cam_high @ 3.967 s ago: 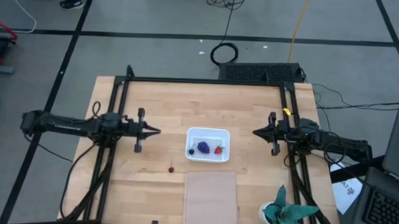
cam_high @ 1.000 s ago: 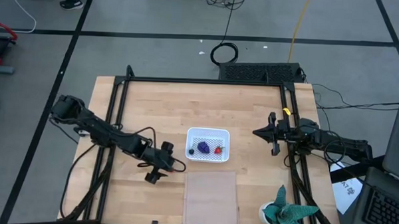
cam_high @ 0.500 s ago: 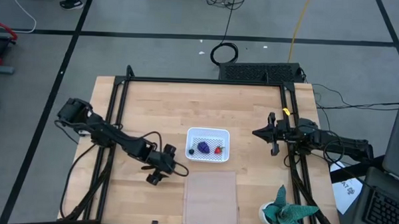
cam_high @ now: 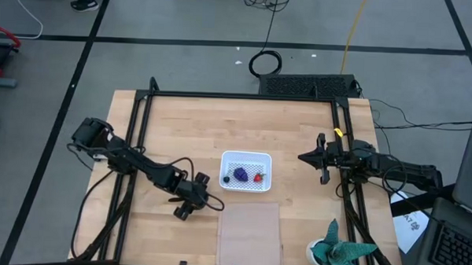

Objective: Pick and placing Produce into tupperware
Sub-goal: Put the red cherry into the white bin

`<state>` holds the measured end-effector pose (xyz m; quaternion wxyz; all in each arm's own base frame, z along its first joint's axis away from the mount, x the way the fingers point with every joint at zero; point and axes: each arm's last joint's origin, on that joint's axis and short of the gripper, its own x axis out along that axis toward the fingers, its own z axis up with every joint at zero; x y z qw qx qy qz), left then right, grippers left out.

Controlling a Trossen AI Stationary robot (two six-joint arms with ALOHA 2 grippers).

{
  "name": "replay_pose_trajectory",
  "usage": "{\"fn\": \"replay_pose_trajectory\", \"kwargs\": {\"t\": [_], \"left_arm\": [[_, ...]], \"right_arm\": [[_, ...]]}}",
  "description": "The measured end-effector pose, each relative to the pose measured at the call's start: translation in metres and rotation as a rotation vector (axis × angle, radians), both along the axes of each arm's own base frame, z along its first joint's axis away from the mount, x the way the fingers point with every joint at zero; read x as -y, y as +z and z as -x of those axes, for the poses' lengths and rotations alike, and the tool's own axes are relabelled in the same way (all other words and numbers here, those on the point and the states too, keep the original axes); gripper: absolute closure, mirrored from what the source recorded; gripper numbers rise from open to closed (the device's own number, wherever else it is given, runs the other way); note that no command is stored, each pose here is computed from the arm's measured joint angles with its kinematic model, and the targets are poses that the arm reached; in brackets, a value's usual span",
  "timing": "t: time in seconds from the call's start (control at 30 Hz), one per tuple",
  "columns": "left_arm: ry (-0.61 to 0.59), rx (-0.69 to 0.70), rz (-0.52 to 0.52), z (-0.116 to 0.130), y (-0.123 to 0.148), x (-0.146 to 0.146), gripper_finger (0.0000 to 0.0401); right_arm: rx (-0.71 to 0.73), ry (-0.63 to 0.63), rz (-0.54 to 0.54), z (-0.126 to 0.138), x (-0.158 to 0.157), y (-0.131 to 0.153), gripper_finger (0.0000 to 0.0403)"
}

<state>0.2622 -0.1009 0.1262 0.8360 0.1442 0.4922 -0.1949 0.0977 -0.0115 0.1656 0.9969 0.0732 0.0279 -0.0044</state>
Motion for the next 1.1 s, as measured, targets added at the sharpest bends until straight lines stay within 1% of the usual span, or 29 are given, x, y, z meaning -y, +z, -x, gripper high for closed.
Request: {"fn": "replay_pose_trajectory", "kwargs": {"t": [0.47, 0.63, 0.77, 1.1], "left_arm": [[-0.009, 0.004, 0.015, -0.001, 0.000, 0.001, 0.0263], [-0.013, 0.029, -0.022, 0.001, 0.004, -0.001, 0.0293], [0.024, 0.102, -0.038, 0.002, 0.022, -0.007, 0.0305], [0.083, 0.270, -0.032, 0.019, 0.076, -0.027, 0.0308]], "right_arm": [[0.000, -0.002, 0.000, 0.000, 0.000, 0.000, 0.0403], [0.000, -0.003, 0.000, 0.000, 0.000, 0.000, 0.0403], [0.001, -0.004, 0.000, 0.000, 0.000, 0.000, 0.0403], [0.002, -0.003, 0.000, 0.000, 0.000, 0.000, 0.0403]]}}
